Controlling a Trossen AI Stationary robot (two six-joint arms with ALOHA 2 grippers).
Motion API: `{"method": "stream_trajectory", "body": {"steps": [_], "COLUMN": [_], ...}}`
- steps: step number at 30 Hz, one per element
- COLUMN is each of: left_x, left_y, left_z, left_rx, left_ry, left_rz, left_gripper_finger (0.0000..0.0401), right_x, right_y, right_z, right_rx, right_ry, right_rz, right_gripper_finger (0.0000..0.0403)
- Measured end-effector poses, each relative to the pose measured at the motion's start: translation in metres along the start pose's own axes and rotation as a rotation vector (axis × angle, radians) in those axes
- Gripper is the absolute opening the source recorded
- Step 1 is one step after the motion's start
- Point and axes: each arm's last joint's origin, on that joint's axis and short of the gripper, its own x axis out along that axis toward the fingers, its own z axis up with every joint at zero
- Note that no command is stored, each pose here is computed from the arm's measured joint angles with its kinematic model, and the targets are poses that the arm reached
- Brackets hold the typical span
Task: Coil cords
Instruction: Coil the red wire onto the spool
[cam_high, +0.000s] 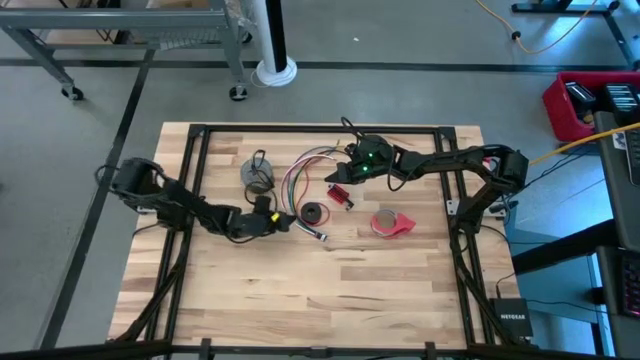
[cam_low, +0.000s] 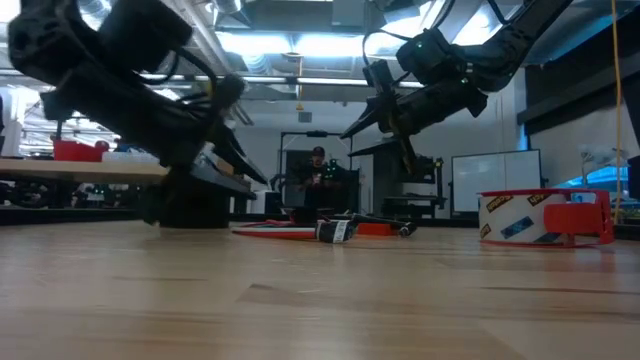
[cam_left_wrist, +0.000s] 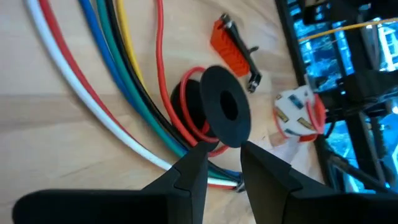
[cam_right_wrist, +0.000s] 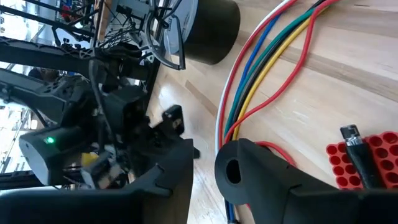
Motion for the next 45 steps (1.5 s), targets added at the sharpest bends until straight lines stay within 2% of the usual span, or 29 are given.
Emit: {"method": "stream_trajectory", "body": {"steps": [10, 45], "left_x": [0.031, 0.039], "left_y": [-0.01, -0.003], "left_z": [-0.002, 0.011], "left_rx": [-0.039, -0.117], "left_ry": [0.004, 0.005], "left_rz": [0.024, 0.086], "left_gripper_finger": [0.0088, 0.0088], "right_x": [0.0, 0.0], "right_y": [0.0, 0.005], "right_z": [0.0, 0.002], "right_rx": [0.0, -0.023], "right_ry": [0.001, -0.001], "right_rz": [0.0, 0.054], "right_gripper_finger": [0.0129, 0.0129]}}
